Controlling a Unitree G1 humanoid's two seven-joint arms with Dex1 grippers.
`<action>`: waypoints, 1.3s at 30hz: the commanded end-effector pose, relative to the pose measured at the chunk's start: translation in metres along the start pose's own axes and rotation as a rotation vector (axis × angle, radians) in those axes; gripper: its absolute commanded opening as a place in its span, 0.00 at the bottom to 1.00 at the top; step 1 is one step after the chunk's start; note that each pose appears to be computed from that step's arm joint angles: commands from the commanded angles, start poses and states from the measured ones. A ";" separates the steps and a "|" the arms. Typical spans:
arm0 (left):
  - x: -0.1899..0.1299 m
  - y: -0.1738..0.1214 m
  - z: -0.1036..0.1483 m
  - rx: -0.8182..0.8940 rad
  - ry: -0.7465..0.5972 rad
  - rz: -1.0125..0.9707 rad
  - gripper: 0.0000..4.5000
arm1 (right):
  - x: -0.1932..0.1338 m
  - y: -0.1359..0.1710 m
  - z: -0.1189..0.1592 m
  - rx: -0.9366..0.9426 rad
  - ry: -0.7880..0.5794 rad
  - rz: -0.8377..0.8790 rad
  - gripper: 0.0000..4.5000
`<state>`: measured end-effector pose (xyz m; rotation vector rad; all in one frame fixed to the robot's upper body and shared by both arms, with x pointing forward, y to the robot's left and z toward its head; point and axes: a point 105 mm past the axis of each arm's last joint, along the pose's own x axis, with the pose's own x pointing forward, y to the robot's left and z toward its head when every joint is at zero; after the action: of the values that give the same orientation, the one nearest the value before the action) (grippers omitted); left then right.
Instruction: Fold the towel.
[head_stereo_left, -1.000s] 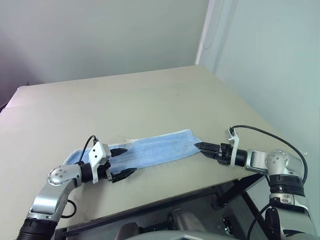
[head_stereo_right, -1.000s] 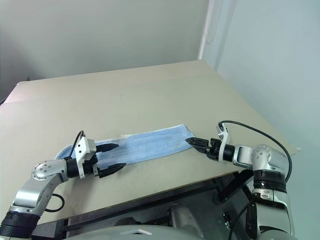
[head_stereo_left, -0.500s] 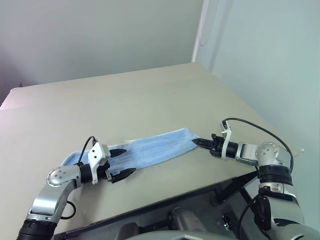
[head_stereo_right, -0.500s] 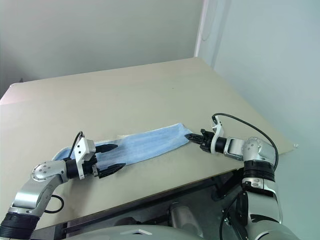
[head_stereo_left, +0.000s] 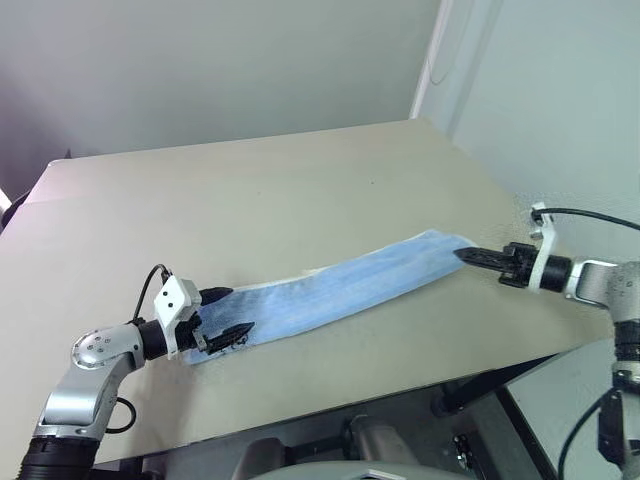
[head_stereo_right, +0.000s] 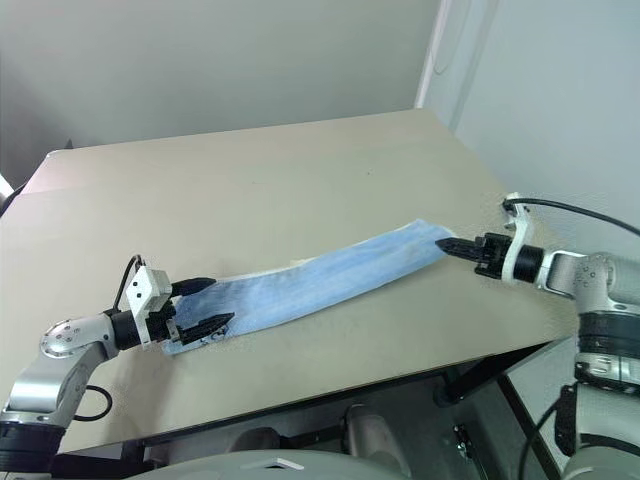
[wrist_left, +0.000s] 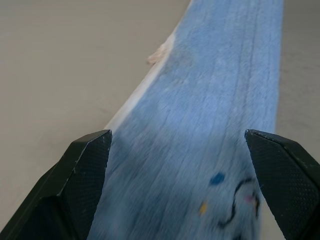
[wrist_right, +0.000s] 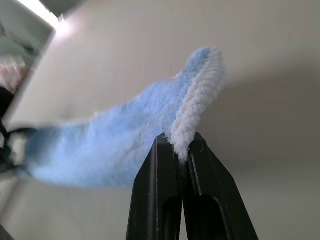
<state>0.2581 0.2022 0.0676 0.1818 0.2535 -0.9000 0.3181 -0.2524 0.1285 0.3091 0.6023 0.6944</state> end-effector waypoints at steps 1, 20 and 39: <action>-0.002 0.009 0.014 0.053 -0.030 0.016 1.00 | 0.016 0.031 -0.007 -0.306 0.134 0.070 0.01; 0.001 0.005 0.013 0.057 -0.024 0.013 1.00 | 0.122 0.147 -0.046 -0.518 0.217 0.490 0.01; -0.005 0.003 0.009 0.047 -0.018 0.038 1.00 | 0.140 0.167 -0.059 -0.550 0.260 0.604 0.46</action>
<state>0.2557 0.2034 0.0641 0.1860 0.2607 -0.8792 0.2839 -0.0393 0.0833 -0.1165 0.6053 1.4150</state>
